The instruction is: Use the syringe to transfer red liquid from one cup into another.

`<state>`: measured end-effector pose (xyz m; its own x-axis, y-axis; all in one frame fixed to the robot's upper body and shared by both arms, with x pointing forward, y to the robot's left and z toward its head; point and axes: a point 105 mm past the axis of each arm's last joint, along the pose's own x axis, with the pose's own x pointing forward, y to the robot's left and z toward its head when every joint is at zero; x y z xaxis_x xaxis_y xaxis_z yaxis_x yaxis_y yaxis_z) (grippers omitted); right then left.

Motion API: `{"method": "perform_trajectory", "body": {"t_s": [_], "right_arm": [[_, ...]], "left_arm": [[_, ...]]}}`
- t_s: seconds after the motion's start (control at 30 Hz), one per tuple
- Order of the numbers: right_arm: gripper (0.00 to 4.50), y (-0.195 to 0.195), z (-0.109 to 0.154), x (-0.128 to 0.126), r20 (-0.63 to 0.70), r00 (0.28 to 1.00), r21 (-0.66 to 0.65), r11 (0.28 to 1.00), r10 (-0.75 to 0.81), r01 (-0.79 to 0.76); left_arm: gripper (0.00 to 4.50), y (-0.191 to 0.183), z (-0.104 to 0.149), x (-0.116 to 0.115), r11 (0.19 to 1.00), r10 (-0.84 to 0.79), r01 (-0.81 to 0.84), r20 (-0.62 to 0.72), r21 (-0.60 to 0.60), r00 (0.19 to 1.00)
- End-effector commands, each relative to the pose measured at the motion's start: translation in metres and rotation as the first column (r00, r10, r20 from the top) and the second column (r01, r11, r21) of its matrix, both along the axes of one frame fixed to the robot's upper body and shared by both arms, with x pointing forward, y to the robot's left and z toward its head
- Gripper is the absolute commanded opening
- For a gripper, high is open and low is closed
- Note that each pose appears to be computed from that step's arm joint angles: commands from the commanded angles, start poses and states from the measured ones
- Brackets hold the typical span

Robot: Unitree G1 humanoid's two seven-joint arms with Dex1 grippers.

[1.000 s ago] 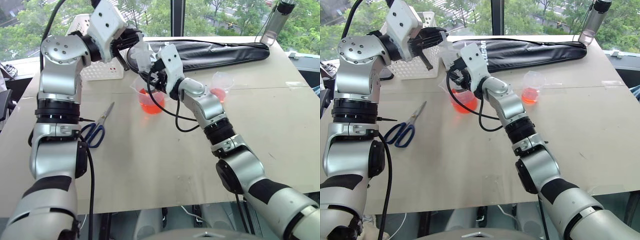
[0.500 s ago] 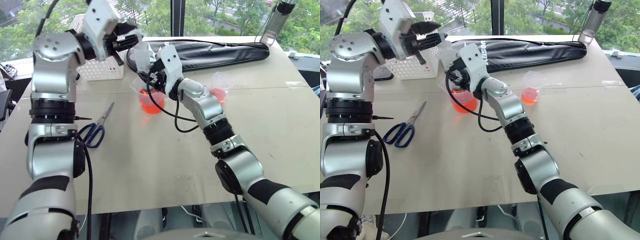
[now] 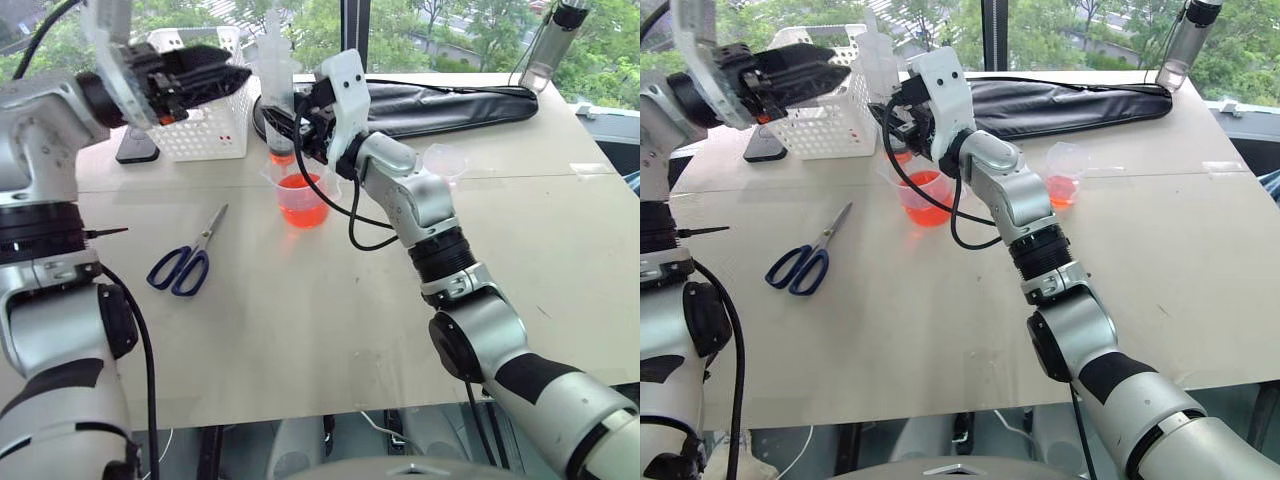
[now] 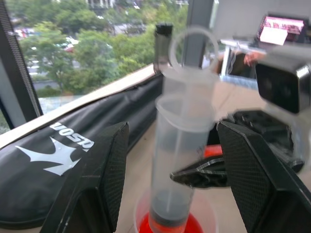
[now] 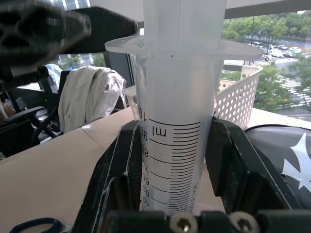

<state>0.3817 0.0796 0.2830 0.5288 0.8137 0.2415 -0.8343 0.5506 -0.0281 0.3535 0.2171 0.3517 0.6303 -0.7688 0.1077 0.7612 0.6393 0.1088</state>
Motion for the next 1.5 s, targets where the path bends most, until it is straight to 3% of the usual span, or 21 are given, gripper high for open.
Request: {"method": "perform_trajectory", "body": {"t_s": [0.03,0.33,0.4,0.63,0.87,1.07,1.33,1.5], "right_arm": [[1.44,-0.003,0.025,-0.009,0.061,0.998,0.057,0.998,0.016,-0.02],[1.44,-0.015,0.013,-0.001,0.043,0.999,0.049,0.998,-0.028,0.026],[1.44,-0.021,0.017,0.002,-0.036,0.999,0.137,0.99,-0.014,0.018],[1.44,-0.028,0.01,0.009,-0.017,0.998,0.098,0.993,-0.063,0.064],[1.44,-0.056,0.034,0.013,-0.113,0.993,0.295,0.953,-0.042,0.073],[1.44,-0.11,0.07,0.006,-0.089,0.993,0.388,0.915,-0.081,0.109],[1.44,-0.19,0.085,0.008,0.035,0.929,0.234,0.907,-0.368,0.35],[1.44,-0.226,0.049,0.027,0.072,0.845,0.019,0.847,-0.53,0.531]], "left_arm": [[2.92,0.007,0.02,-0.008,0.993,0.014,-0.01,0.032,-0.12,0.999],[2.92,0.007,0.017,0.0,0.98,0.065,-0.058,0.028,-0.191,0.997],[2.92,0.004,0.017,0.002,0.976,0.059,-0.052,0.028,-0.212,0.998],[2.92,0.003,0.025,0.004,0.959,0.064,-0.052,0.031,-0.278,0.997],[2.92,-0.011,0.029,-0.001,0.946,0.003,0.003,0.018,-0.325,1.0],[2.92,-0.05,0.027,-0.019,0.934,-0.185,0.167,-0.028,-0.316,0.982],[2.92,-0.089,0.025,0.004,0.927,-0.172,0.154,-0.025,-0.343,0.985],[2.92,-0.124,0.023,0.04,0.938,-0.092,0.077,-0.029,-0.339,0.995]]}}
